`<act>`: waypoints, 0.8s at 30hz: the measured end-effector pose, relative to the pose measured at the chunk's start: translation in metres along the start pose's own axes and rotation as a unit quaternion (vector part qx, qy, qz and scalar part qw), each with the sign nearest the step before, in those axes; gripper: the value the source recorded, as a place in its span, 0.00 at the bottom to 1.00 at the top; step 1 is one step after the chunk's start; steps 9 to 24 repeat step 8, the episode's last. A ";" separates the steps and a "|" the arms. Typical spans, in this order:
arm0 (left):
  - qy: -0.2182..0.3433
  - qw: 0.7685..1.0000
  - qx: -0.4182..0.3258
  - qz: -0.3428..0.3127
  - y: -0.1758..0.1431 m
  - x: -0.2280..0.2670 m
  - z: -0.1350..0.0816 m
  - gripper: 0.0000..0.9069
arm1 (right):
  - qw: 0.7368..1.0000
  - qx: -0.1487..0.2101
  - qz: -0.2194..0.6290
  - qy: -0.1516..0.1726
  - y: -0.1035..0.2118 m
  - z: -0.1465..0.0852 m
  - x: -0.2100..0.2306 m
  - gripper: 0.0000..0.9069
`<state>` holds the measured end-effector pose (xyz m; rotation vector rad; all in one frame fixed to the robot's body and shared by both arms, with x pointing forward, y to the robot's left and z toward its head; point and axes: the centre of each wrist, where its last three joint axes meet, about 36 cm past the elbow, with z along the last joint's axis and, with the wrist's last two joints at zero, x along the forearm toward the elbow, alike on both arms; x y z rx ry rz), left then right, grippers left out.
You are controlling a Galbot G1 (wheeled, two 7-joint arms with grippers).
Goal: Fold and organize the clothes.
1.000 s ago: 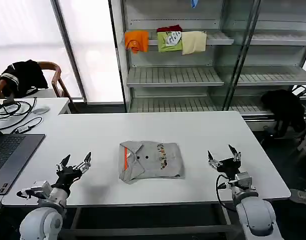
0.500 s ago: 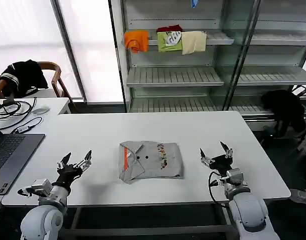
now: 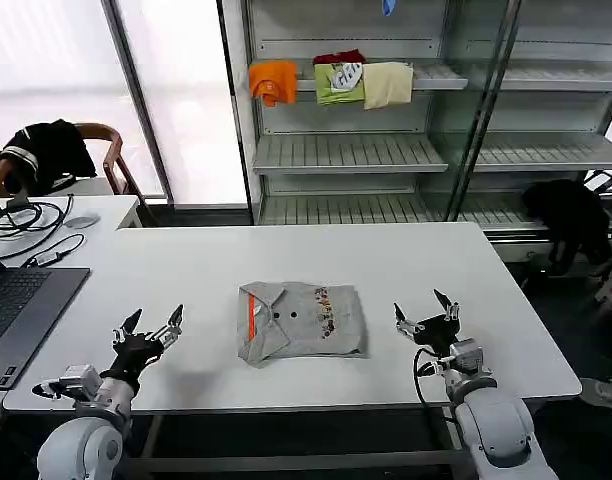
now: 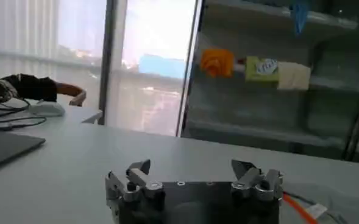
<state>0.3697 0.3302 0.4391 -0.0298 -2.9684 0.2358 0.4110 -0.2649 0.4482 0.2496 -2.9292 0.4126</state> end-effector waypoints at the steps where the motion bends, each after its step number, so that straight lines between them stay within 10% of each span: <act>1: 0.000 1.000 0.000 0.001 0.000 0.001 0.000 1.00 | 1.000 -0.001 -0.001 0.002 0.000 0.001 0.001 1.00; 24: 0.003 1.000 0.008 0.007 0.001 0.003 0.002 1.00 | 1.000 -0.017 -0.005 0.017 -0.006 0.005 0.006 1.00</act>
